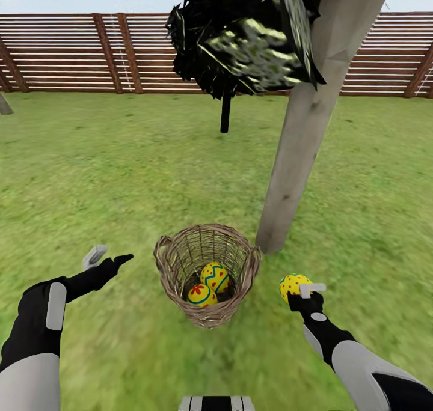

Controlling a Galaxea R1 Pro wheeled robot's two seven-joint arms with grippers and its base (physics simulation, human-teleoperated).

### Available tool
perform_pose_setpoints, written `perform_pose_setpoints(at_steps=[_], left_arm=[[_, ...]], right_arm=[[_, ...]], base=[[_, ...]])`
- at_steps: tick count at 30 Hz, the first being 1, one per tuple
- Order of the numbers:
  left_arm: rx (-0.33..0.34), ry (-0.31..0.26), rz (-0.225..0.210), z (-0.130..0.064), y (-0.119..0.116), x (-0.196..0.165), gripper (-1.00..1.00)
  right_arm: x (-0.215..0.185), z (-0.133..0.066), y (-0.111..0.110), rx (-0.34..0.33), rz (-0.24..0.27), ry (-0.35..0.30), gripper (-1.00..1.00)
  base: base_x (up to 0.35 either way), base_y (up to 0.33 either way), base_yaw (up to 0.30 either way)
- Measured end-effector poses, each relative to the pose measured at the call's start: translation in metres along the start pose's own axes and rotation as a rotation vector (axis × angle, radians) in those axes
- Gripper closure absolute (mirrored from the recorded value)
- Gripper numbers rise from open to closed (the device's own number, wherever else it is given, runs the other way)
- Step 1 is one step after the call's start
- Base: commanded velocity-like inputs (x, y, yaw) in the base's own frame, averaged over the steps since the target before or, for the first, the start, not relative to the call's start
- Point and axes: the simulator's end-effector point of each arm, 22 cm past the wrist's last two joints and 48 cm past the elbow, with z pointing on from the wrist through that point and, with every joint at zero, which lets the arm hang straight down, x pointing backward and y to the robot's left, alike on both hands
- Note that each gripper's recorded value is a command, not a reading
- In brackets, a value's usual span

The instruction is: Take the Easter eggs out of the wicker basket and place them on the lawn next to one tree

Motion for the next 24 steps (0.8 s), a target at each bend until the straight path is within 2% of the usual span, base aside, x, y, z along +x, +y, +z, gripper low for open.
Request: perform_pose_setpoints(at_steps=[8,12,17,24], left_arm=[[-0.021,0.021,-0.011,0.01,0.015,0.01,-1.0],[-0.021,0.017,-0.013,0.009,0.015,0.009,-1.0],[-0.022,0.012,-0.019,0.008,0.017,0.007,-1.0],[-0.031,0.02,-0.022,0.011,0.023,0.011,-1.0]], right_arm=[[0.005,0.009,0.005,-0.002,-0.002,0.004,1.0],[0.0,0.009,0.008,-0.004,0.001,-0.007,1.0],[-0.003,0.008,0.016,-0.014,0.005,-0.013,1.0],[0.004,0.011,0.018,-0.016,0.003,-0.001,1.0]], base=[[0.0,0.0,0.0],[0.001,0.0,0.0],[0.229,0.0,0.0],[0.018,0.0,0.0]])
